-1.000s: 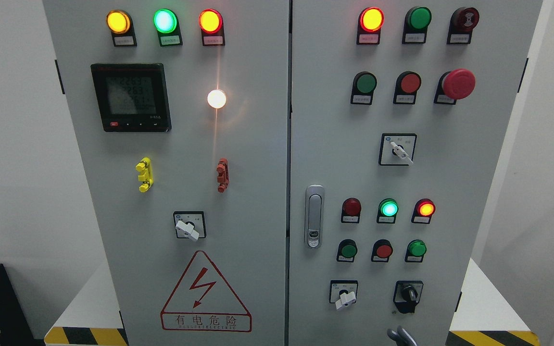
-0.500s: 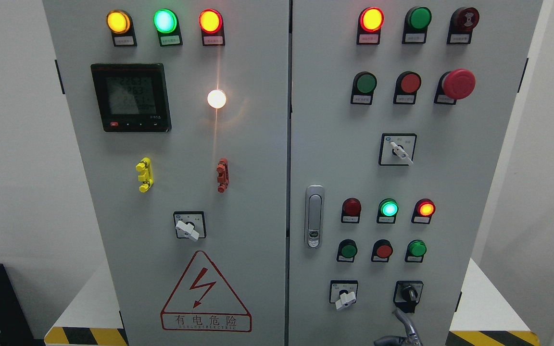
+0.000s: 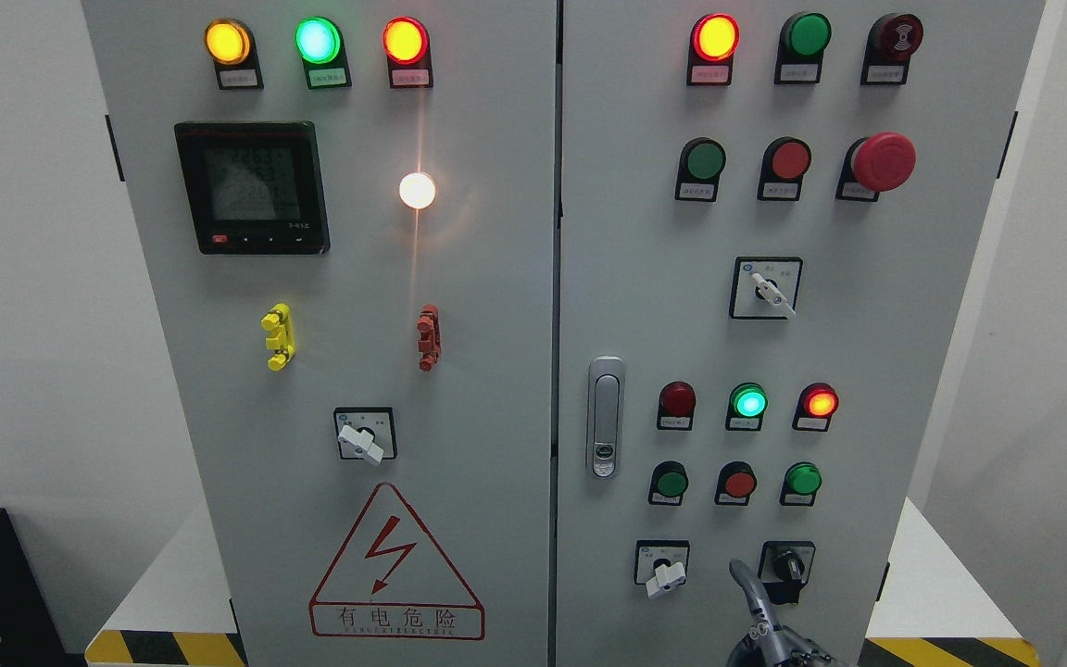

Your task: Press green start button

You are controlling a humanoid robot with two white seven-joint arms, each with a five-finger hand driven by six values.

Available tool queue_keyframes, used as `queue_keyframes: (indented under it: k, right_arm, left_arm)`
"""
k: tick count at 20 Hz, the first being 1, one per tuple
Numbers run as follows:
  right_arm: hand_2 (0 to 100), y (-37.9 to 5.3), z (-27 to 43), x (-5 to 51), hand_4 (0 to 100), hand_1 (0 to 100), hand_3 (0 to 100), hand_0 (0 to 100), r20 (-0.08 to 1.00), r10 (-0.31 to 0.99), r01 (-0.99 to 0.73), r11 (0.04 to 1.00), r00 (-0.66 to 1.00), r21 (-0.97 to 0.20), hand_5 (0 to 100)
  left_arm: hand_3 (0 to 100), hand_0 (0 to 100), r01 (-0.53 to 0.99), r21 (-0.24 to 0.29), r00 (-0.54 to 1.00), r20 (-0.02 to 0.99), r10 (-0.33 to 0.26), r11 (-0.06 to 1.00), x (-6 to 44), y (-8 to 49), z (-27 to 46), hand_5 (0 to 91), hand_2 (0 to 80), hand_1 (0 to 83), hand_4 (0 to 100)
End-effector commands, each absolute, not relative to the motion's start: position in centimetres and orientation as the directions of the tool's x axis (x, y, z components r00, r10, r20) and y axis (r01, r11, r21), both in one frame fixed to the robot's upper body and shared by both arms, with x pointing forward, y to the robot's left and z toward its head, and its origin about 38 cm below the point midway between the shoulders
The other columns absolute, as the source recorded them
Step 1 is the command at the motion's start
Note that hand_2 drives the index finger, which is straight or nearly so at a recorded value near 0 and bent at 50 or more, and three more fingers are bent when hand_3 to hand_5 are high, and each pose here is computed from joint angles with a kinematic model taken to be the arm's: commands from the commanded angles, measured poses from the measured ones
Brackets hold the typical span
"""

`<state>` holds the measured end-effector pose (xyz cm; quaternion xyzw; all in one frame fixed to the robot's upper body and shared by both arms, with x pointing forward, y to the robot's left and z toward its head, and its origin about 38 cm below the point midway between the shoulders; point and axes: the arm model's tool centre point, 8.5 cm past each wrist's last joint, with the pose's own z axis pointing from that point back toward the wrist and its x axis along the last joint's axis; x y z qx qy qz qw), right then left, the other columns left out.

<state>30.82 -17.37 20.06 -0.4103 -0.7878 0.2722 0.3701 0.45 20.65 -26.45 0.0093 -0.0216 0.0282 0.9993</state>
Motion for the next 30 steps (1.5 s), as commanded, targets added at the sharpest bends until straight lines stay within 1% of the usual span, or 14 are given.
queue_keyframes:
  k: [1,11,14,30]
  right_arm:
    - [0,-17.3,19.5,32.6,86,33,88,42,0.275,0.897,0.462,0.418,-0.346,-0.782,100]
    - [0,-16.9,19.0,35.7,86,33,89,40,0.262,0.908,0.451,0.393,-0.327,-0.801,100]
    - [0,-16.9,19.0,36.5,86,33,89,39,0.244,0.917,0.454,0.372,-0.316,-0.810,100]
    - [0,-16.5,18.9,39.2,86,34,89,38,0.241,0.922,0.434,0.360,-0.304,-0.826,100]
  left_arm:
    - [0,12,-0.056,0.012,0.994,0.094,0.055,0.998,2.9,20.6,-26.4,0.0,0.0,55.6,0]
    - [0,12,-0.056,0.012,0.994,0.094,0.055,0.998,2.9,20.6,-26.4,0.0,0.0,55.6,0]
    - [0,12,-0.056,0.012,0.994,0.094,0.055,0.998,2.9,20.6,-26.4,0.0,0.0,55.6,0]
    - [0,12,-0.056,0.012,0.994,0.094,0.055,0.998,2.9,20.6,-26.4,0.0,0.0,55.6,0]
